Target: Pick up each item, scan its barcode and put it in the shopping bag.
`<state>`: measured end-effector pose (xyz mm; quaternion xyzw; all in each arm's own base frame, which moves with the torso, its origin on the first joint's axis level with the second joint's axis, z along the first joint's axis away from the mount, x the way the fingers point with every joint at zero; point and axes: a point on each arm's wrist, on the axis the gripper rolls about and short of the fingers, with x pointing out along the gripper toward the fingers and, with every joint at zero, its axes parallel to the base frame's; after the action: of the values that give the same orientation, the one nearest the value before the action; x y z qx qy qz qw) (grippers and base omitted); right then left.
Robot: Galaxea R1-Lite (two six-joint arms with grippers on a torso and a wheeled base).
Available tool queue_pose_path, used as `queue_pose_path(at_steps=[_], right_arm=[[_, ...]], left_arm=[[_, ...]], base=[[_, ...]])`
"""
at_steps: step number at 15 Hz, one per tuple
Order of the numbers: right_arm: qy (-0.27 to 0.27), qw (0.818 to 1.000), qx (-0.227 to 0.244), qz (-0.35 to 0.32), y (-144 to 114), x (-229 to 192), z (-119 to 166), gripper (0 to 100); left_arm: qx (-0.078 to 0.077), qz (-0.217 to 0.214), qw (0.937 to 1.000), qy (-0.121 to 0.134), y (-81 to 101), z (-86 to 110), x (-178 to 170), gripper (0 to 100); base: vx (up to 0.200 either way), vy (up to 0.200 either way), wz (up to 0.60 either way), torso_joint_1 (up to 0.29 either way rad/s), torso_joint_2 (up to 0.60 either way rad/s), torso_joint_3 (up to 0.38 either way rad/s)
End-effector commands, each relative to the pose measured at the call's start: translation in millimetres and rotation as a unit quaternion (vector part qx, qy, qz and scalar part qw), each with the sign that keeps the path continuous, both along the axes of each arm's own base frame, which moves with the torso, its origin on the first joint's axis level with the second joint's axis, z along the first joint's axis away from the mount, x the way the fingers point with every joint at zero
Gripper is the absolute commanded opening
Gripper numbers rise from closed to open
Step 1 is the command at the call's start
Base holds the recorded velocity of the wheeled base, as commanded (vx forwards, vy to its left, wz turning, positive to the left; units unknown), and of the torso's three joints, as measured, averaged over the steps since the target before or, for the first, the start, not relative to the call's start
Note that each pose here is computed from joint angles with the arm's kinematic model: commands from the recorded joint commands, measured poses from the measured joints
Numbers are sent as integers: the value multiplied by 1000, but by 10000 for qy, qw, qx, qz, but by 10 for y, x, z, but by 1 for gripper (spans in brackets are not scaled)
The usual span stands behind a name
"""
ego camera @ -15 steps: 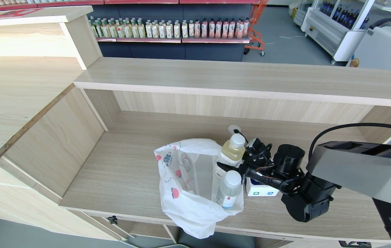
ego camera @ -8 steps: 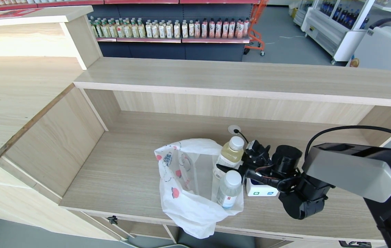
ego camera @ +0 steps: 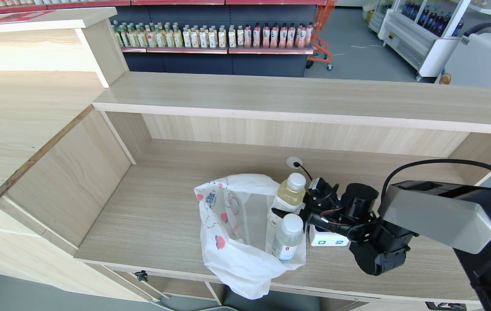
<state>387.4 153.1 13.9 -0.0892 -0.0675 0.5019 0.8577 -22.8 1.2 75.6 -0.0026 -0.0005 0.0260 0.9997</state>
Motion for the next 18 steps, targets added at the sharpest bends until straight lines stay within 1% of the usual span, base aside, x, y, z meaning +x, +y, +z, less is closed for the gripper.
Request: queue_pose_path(at_steps=[1,6,8,11,12,14,15,17,18], right_arm=[[28,10000,-9,0,0,2,-23,100],[-6,10000,-22,-1,-2,-4,-9,100],[-130,9999,29,7,11,-5,95,100],[-330,9993,161,11,7,-18,324,100],[-390,9988,292,29,0,-38,483,100],[-455,9979,440,139,-19,-98,696,100],[-457,9977,471,143,-24,-113,737,100],[-562,9968,548,153,-53,-193,915,100],[-563,9968,550,123,-106,-306,1071,100]], left_arm=[[3,1,10000,-3,0,0,0,100],[3,1,10000,4,0,-1,0,100],[3,1,10000,-3,0,0,0,100],[3,1,10000,-3,0,0,0,100],[3,1,10000,-3,0,0,0,100],[3,1,10000,-3,0,0,0,100],[3,1,10000,-3,0,0,0,100],[3,1,10000,-3,0,0,0,100],[3,1,10000,-3,0,0,0,100]], base=[[0,0,0,0,0,0],[0,0,0,0,0,0],[0,0,0,0,0,0],[0,0,0,0,0,0],[0,0,0,0,0,0],[0,0,0,0,0,0],[0,0,0,0,0,0],[0,0,0,0,0,0],[0,0,0,0,0,0]])
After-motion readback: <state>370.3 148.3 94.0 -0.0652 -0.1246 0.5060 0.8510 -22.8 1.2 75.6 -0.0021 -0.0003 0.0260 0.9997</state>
